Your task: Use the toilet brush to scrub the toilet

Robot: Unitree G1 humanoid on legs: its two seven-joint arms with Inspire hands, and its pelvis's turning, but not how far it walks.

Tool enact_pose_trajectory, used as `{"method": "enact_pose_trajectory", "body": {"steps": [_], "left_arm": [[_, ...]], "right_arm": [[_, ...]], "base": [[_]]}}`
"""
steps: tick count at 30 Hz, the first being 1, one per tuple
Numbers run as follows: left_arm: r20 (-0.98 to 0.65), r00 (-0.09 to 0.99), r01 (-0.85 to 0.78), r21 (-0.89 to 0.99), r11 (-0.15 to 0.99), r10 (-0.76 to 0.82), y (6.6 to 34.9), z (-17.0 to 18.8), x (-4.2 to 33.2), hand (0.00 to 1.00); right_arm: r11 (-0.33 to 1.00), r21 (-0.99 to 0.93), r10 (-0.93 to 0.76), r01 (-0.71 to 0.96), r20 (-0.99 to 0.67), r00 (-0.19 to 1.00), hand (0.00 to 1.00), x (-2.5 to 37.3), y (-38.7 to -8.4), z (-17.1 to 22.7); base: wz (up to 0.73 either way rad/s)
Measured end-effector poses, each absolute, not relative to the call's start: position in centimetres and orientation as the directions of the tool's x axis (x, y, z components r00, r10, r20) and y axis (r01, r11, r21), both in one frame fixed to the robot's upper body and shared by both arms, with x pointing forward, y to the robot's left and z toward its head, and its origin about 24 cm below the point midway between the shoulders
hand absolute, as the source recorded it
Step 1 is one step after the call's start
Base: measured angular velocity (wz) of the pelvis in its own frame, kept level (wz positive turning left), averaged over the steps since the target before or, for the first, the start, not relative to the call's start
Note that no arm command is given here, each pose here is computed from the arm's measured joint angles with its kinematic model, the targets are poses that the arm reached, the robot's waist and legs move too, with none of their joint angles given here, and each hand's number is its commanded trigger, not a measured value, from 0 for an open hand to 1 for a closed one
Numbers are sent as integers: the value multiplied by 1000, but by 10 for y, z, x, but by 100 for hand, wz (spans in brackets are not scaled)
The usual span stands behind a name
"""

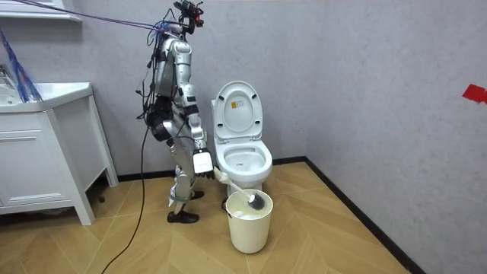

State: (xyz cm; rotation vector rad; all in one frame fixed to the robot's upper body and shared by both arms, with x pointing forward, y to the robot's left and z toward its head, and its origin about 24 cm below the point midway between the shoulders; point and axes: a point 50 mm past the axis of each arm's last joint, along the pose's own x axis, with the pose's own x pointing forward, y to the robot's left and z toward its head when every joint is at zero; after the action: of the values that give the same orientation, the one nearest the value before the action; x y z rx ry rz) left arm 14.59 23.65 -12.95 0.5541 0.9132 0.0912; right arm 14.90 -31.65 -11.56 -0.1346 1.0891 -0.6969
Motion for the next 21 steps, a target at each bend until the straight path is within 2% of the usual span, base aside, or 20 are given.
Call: {"method": "enact_pose_trajectory", "body": {"steps": [10, 18, 21], "left_arm": [[-768, 488, 58, 503, 862, 415, 262, -137, 75, 0], [-750, 454, -16, 534, 845, 482, 265, -135, 54, 0], [-713, 490, -1, 576, 818, 502, 265, -130, 54, 0]], "right_arm": [[732, -354, -487, 582, -869, 83, 100, 70, -297, -147], [731, -350, -477, 585, -876, 72, 100, 52, -292, -151], [740, -345, -474, 577, -877, 84, 100, 50, -290, -152]], "base": [[6], [2], [12]]}}
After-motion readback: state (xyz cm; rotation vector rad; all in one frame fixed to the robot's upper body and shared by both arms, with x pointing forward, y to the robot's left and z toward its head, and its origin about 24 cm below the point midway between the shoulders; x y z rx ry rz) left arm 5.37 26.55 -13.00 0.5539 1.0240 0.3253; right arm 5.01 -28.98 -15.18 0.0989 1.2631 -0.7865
